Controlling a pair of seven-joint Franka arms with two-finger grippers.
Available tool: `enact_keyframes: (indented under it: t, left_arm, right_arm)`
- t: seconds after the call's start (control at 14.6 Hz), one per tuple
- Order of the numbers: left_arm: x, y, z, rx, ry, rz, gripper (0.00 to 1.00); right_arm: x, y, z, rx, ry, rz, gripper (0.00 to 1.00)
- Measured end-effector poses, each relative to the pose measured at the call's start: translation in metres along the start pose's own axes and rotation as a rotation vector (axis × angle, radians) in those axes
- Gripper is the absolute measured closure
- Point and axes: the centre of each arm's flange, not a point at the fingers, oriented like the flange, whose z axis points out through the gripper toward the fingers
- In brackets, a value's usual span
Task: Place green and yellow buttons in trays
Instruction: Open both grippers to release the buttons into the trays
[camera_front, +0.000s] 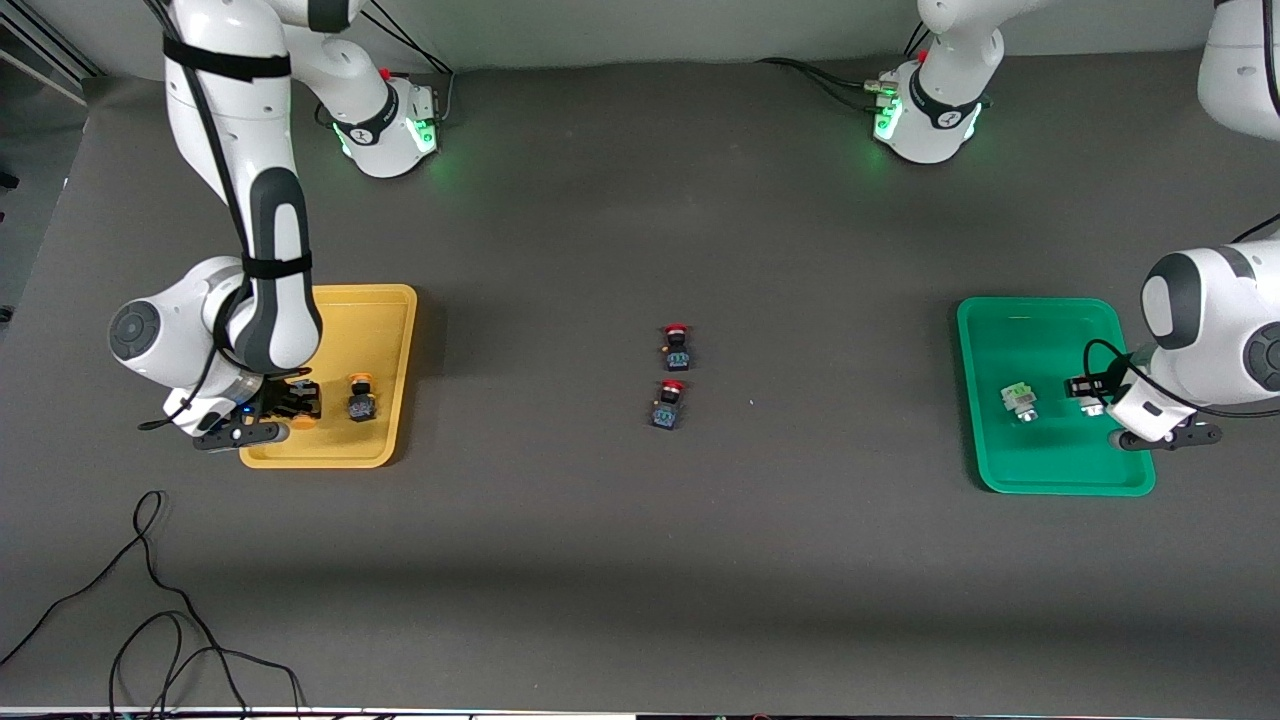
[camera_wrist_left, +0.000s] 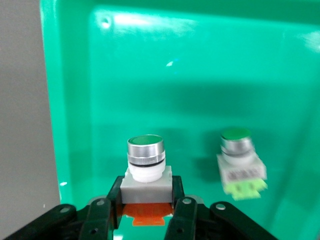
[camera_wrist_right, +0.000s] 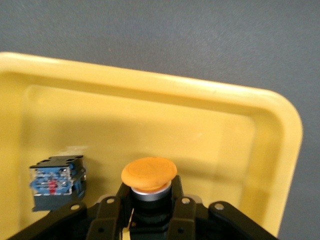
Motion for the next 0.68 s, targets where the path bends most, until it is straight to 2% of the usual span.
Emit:
enact_keyframes:
  t: [0.07,0.27,0.34,0.48,0.68]
  left_arm:
    - [0.001,-0.007,0.007,-0.004,0.01,-0.01,0.59]
    - [0.002,-0.017,0.02,-0.01,0.012,-0.024,0.59]
    - [0.003,-0.017,0.019,-0.01,0.014,-0.024,0.55]
    - [0.007,-0.016,0.013,-0.008,0.028,-0.02,0.33]
    - [0.012,-0.016,-0.012,0.001,0.035,-0.006,0.02]
  right_arm:
    - [0.001,-0.002,0.002,-0.002,-0.002,-0.003,0.63]
    - [0.007,-0.005,-0.003,-0.002,0.013,-0.009,0.34]
    - [0.009,-0.003,-0.008,0.002,0.019,-0.007,0.23]
    - [0.012,0.006,-0.031,0.032,0.01,-0.008,0.02]
    - [0.025,0.027,-0.112,0.074,-0.059,-0.028,0.0]
